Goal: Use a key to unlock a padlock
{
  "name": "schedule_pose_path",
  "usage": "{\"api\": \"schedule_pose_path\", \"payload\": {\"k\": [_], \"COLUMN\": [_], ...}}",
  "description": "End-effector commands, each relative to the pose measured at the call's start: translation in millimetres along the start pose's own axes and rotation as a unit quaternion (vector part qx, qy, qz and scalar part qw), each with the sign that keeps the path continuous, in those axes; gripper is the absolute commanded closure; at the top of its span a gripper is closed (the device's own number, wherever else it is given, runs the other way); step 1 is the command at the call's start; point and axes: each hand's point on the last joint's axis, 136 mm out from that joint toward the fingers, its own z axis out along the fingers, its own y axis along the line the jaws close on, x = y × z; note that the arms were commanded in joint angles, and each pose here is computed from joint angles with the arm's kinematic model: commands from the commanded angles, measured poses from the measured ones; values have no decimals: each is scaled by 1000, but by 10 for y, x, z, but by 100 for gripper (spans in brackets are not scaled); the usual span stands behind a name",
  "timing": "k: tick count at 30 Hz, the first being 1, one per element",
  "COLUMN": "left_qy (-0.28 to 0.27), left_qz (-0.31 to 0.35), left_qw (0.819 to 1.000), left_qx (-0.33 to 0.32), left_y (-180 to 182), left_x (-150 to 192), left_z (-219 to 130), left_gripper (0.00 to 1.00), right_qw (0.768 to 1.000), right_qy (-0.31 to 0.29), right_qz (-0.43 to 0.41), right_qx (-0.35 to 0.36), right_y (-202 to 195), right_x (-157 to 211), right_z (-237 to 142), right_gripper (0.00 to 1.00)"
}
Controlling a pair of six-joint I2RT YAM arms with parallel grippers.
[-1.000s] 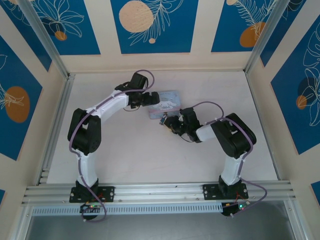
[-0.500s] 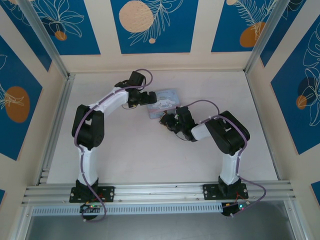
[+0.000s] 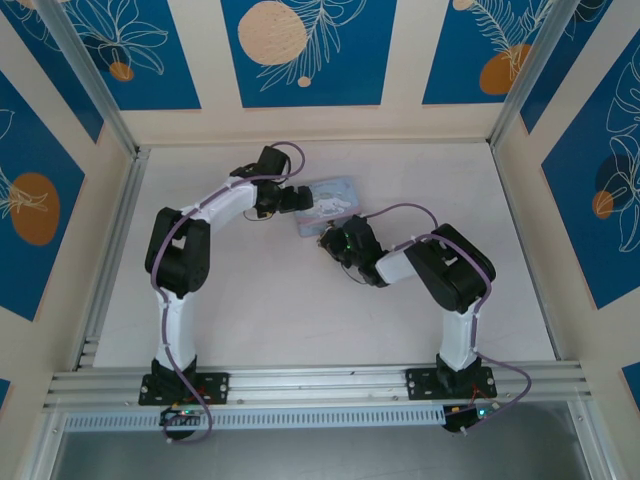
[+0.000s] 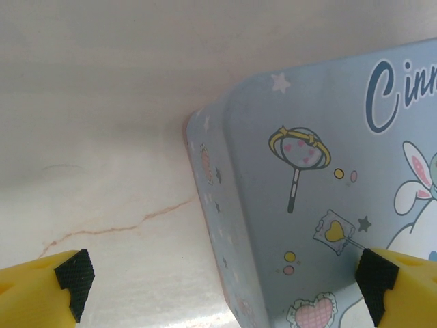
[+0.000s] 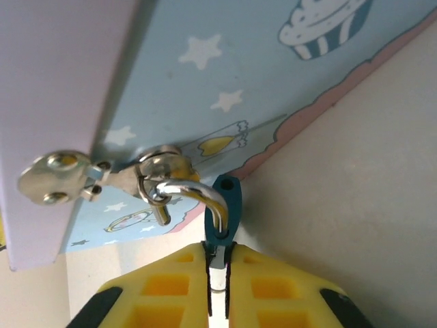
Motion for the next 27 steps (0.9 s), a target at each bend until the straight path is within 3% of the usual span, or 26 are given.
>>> {"api": "schedule_pose_path", "payload": {"k": [1, 3, 20, 24, 27], "left_qy": [42, 48, 87, 86, 86], "left_qz": [-6, -8, -48, -51, -52], "left_qw": [999, 999, 995, 995, 995], "left_qx": [-18, -21, -19, -16, -13], "left_y": [172, 200, 286, 271, 256], "left_x": [250, 302, 704, 696, 687], "left_z": [147, 174, 339, 336, 323], "left_gripper": [1, 1, 12, 12, 12], "right_qw": [996, 996, 997, 999, 1000], "right_qy": [-17, -21, -44, -27, -15], "right_qz": [0, 0, 66, 30, 9], "right_qx": [84, 81, 2, -10, -13], "right_y": [-395, -360, -75, 54, 94], "right_x": [-15, -42, -369, -272, -182], "right_z": [-16, -62, -244, -286, -318], "right_gripper": [96, 100, 100, 81, 72]}}
